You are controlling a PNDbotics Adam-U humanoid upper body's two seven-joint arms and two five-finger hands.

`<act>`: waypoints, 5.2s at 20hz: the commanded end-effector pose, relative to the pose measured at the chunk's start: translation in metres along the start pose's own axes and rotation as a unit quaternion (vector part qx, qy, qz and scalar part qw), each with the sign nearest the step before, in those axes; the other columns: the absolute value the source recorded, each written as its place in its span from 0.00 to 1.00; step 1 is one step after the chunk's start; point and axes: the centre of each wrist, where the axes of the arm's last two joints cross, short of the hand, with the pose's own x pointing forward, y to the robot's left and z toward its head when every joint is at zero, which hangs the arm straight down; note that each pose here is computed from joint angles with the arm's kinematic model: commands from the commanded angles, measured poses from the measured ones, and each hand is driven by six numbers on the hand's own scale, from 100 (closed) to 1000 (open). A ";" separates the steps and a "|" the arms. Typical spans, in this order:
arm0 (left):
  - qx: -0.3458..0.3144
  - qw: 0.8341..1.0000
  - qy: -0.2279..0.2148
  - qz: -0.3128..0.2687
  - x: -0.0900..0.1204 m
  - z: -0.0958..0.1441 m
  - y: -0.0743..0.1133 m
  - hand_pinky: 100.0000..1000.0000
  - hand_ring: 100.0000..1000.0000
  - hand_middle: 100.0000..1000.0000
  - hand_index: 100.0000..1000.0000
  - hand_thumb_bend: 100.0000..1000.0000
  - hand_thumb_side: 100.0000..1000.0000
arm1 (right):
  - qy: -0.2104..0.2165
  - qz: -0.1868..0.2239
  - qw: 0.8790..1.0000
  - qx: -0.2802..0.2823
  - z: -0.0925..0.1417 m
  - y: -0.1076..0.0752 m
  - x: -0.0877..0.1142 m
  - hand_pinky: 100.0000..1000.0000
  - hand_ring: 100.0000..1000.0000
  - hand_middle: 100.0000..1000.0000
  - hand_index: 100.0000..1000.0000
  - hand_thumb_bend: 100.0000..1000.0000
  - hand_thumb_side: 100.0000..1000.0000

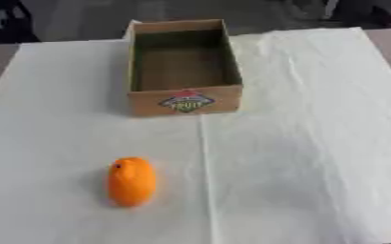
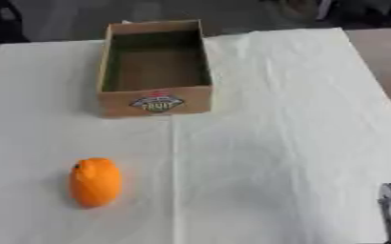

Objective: Pick up objects on the table and place them in the box.

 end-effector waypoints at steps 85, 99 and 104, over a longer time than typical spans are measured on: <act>-0.361 0.912 -0.180 -0.078 0.020 -0.147 -0.176 0.58 0.70 0.59 0.86 0.71 0.68 | -0.002 0.016 1.000 0.001 -0.005 -0.008 0.006 0.84 0.99 0.51 0.72 0.00 0.85; -0.374 0.906 -0.184 -0.069 0.021 -0.147 -0.186 0.51 0.61 0.47 0.73 0.59 0.71 | -0.004 0.015 1.000 -0.002 -0.005 -0.008 0.006 0.84 0.99 0.51 0.72 0.00 0.85; -0.370 0.907 -0.188 -0.077 0.024 -0.150 -0.182 0.45 0.56 0.42 0.68 0.49 0.72 | -0.004 0.014 1.000 -0.003 -0.004 -0.007 0.005 0.84 0.99 0.51 0.72 0.00 0.85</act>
